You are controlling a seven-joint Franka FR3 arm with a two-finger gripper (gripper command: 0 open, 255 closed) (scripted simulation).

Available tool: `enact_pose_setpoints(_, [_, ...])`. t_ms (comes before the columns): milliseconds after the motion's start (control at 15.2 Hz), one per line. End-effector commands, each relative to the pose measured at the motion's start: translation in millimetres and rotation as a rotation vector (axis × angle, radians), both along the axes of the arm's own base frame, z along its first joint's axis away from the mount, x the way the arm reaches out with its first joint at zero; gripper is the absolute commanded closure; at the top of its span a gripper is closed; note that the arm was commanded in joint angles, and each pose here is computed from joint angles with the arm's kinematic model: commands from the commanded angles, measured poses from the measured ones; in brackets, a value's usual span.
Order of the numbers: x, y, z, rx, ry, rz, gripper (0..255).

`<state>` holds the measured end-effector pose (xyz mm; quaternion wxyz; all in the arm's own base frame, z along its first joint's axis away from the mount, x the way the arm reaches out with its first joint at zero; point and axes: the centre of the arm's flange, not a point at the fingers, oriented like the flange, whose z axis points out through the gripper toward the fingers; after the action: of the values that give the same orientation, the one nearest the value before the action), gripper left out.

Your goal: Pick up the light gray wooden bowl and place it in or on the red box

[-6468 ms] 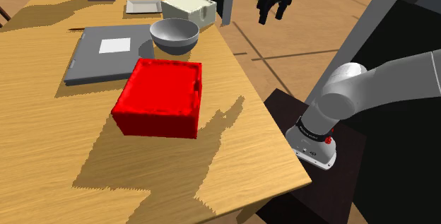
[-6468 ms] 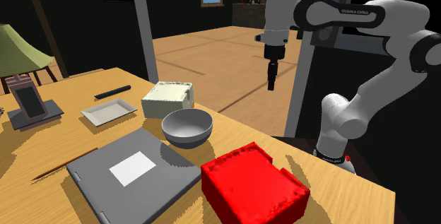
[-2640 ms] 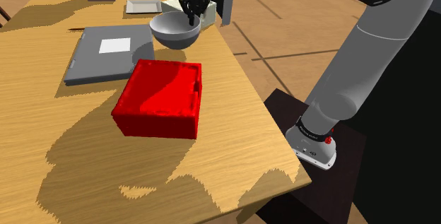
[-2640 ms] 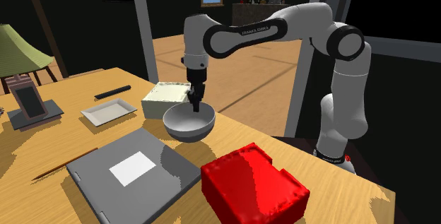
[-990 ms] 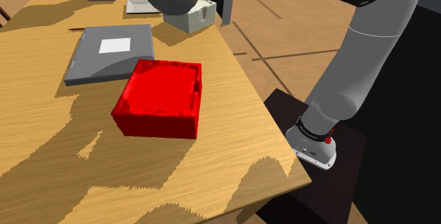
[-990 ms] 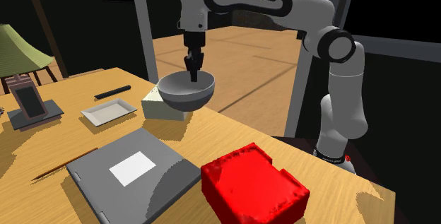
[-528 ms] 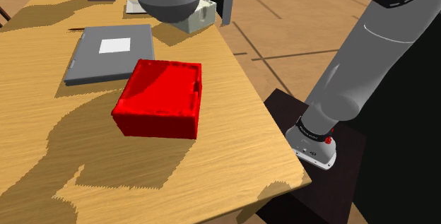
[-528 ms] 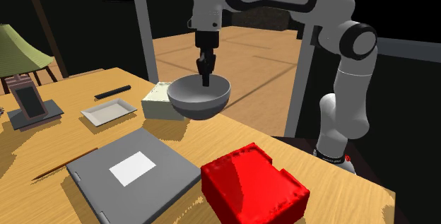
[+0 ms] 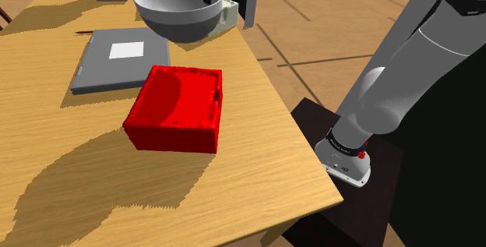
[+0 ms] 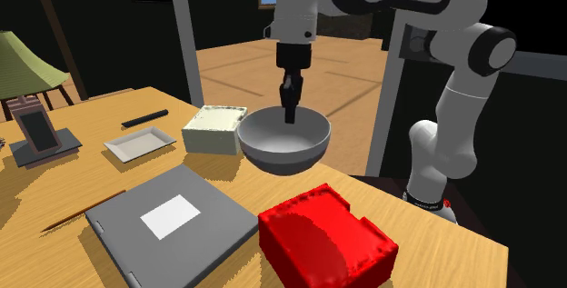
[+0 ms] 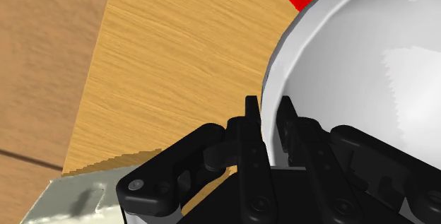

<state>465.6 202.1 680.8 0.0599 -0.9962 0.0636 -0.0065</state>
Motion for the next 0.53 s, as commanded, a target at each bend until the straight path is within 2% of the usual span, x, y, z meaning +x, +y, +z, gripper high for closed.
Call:
enact_pose_setpoints(0, [-18,19,2,0.0,0.0,-0.001,255])
enact_pose_setpoints(462, [-82,86,8,0.0,0.0,-0.001,255])
